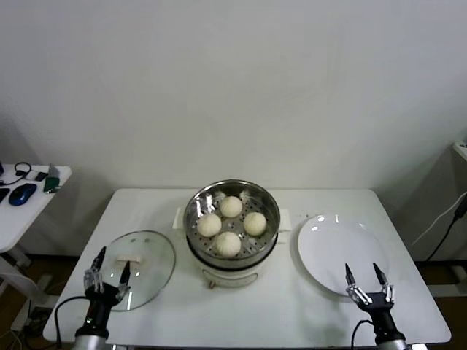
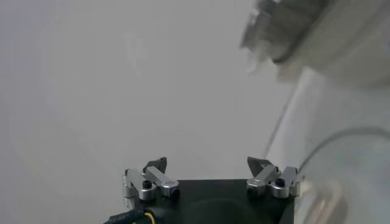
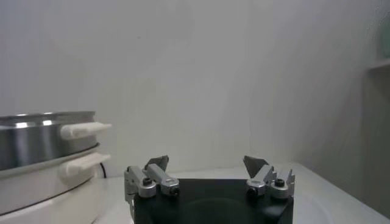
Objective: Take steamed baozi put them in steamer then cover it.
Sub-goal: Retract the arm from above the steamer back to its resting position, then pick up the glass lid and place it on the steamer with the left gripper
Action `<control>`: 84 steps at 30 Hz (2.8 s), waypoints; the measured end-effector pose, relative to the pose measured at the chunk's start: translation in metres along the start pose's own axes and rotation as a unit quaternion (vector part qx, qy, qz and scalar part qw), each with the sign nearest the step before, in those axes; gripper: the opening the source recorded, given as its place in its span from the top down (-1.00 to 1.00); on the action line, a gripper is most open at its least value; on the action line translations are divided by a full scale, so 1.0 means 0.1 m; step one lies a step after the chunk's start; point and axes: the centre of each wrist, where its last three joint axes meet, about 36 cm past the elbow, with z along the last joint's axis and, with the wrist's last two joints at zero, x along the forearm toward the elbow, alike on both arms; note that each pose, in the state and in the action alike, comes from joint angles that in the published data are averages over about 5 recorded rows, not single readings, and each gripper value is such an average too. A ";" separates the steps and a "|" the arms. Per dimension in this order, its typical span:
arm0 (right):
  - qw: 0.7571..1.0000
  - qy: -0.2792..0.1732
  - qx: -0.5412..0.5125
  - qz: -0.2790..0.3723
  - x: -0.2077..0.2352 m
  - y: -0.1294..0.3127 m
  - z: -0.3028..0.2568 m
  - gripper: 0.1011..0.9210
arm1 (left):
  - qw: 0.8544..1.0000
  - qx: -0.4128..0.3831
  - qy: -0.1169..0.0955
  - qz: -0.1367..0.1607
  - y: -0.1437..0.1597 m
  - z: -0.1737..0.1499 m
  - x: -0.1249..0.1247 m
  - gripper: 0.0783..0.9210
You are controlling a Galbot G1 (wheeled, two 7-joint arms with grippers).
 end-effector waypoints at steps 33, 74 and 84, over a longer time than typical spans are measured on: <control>1.000 0.011 -0.003 0.027 0.50 0.22 0.17 -0.76 | 0.975 -0.217 -0.015 0.035 -0.70 0.69 -0.56 -0.77; 1.000 0.006 0.016 0.022 0.56 0.22 0.16 -0.76 | 0.979 -0.197 0.009 0.049 -0.80 0.65 -0.74 0.84; 0.999 0.023 0.039 0.025 0.57 0.19 0.08 -0.76 | 0.985 -0.169 0.031 0.002 -0.06 0.33 -0.90 0.84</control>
